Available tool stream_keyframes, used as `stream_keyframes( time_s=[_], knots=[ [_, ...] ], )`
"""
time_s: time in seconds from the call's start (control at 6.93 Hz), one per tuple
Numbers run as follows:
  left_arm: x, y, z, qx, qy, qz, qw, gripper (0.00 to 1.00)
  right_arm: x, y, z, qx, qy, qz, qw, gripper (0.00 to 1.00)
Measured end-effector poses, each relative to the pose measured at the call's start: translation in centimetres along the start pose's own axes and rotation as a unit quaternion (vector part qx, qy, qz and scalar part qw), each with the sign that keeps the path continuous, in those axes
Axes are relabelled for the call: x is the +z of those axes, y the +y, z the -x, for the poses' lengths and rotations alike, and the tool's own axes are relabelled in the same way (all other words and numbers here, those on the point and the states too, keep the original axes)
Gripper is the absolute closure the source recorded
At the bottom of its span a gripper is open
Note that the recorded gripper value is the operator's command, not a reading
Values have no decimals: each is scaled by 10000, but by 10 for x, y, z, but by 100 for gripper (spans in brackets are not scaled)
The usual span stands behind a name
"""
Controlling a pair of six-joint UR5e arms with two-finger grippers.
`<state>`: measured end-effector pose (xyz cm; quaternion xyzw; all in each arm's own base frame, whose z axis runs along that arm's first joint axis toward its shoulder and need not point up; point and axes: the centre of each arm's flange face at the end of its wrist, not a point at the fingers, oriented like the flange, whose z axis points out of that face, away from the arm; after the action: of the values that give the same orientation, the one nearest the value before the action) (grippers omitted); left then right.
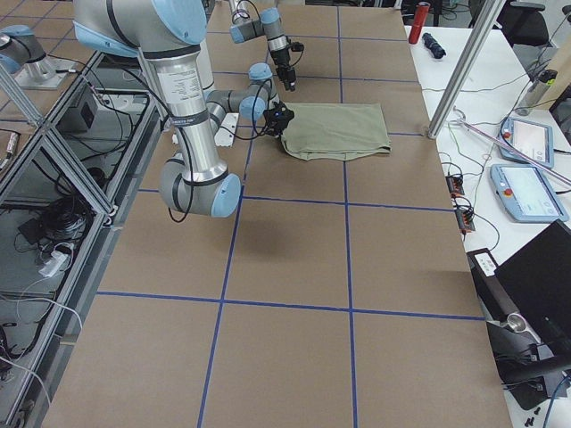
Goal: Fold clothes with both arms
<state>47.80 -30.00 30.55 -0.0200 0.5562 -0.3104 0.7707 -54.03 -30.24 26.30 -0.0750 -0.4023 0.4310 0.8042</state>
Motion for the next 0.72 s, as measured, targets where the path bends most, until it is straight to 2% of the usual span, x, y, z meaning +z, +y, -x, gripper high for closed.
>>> stream_keyframes(
  time_s=[0.43,0.58,0.72],
  knots=[
    [17,48,23,-50,-233,234,9994,48,0,0,0,-8,7,2,10000,100],
    [20,60,29,-73,-302,313,9990,53,0,0,-1,-12,7,2,10000,100],
    [22,65,33,-88,-343,344,9988,65,-1,0,-1,-13,0,8,10000,100]
  ],
)
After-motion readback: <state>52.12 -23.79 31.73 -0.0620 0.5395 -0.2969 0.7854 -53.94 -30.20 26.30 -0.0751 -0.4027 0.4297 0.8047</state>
